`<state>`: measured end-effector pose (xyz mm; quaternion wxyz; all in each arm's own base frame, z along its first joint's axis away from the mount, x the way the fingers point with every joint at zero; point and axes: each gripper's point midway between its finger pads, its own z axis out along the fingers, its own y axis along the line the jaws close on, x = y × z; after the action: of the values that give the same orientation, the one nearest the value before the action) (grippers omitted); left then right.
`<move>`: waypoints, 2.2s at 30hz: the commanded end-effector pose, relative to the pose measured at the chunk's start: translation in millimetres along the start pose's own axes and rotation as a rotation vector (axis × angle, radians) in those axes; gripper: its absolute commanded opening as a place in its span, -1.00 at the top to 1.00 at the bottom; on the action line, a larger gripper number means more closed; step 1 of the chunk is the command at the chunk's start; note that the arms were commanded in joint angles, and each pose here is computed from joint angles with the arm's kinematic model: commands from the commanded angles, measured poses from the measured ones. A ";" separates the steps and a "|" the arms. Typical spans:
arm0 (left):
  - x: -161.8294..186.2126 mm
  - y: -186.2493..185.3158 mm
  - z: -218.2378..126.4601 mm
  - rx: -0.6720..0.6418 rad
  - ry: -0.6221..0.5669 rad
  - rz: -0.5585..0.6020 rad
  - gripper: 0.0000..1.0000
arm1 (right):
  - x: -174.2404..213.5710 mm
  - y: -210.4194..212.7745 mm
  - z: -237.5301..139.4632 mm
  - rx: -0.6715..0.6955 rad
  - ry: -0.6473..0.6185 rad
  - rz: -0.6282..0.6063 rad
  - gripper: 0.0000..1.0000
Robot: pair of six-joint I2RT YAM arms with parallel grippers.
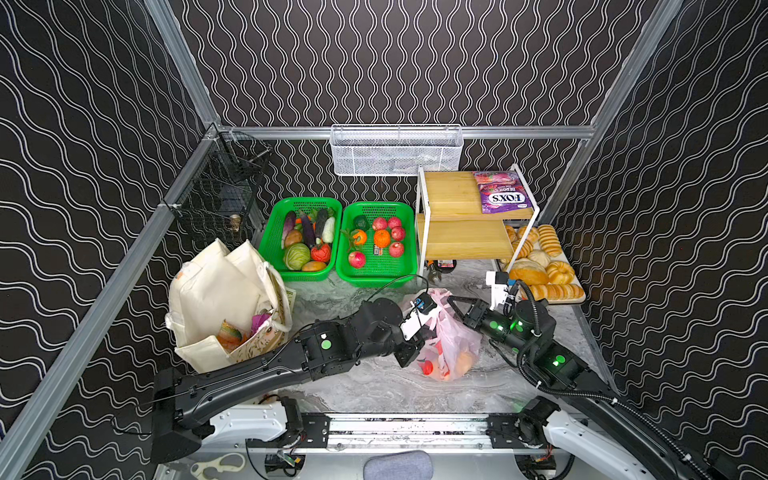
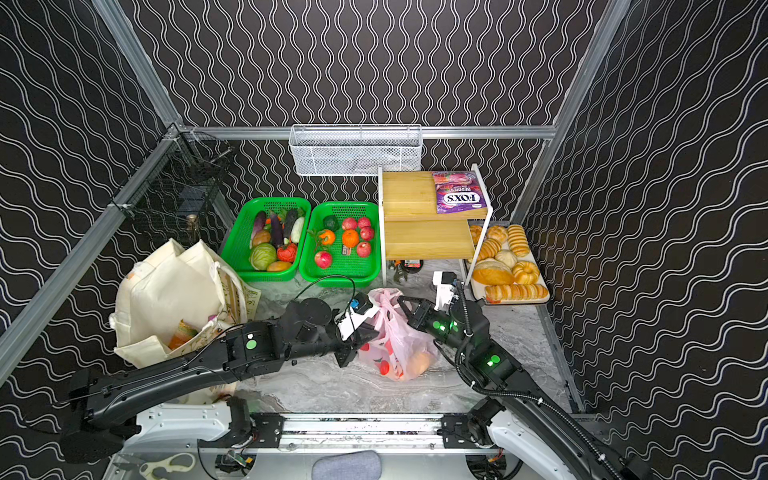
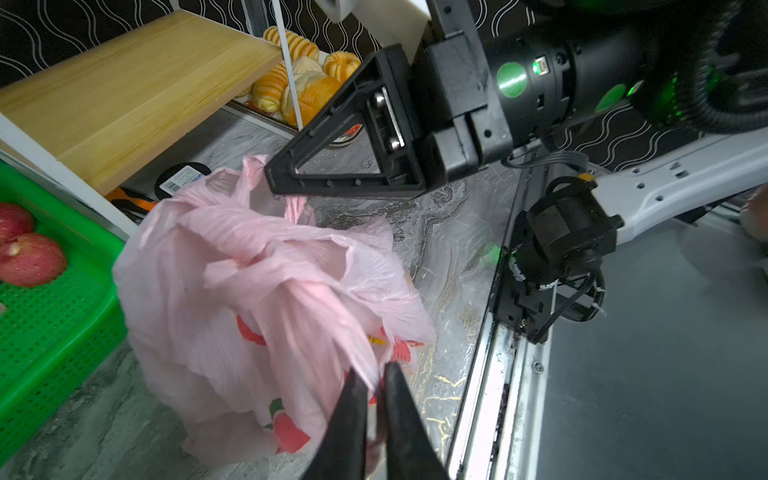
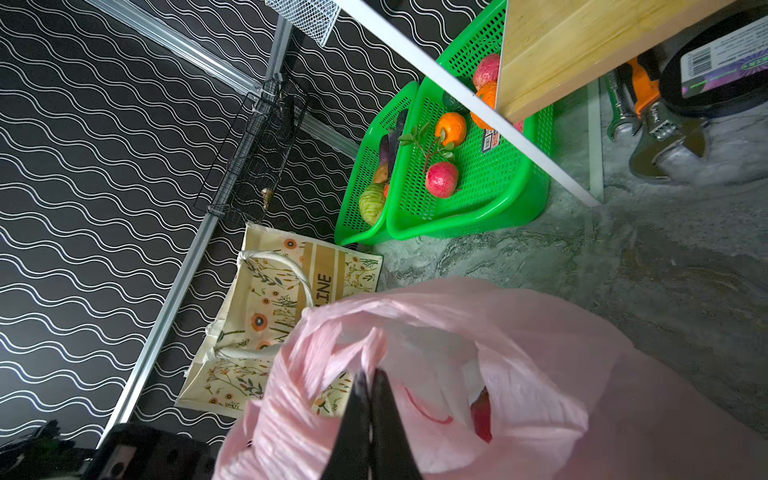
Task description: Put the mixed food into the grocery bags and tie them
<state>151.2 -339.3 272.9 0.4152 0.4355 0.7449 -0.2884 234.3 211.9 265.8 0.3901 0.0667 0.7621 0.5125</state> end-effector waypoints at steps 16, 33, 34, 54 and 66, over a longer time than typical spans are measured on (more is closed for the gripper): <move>56.9 87.6 -28.9 -0.283 0.089 -0.221 1.00 | -33.2 -45.1 -37.6 0.385 -0.141 -0.100 1.00; 89.0 99.9 -31.1 -0.234 0.153 -0.363 1.00 | -11.1 -24.3 -21.7 0.198 -0.038 -0.062 0.86; 88.8 98.5 -28.8 -0.223 0.158 -0.367 1.00 | -8.8 -20.5 -20.9 0.173 -0.028 -0.053 0.75; 96.1 110.3 -27.8 -0.299 0.190 -0.402 1.00 | -13.5 -36.9 -17.0 0.254 -0.061 0.010 1.00; 205.8 150.6 -61.4 -0.642 0.454 -0.605 1.00 | -32.2 -142.2 -82.7 0.770 -0.305 -0.034 1.00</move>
<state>219.5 -179.0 141.6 0.2983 0.1582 0.9335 -0.1207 244.7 110.6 201.3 0.4322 0.2121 0.8389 0.2540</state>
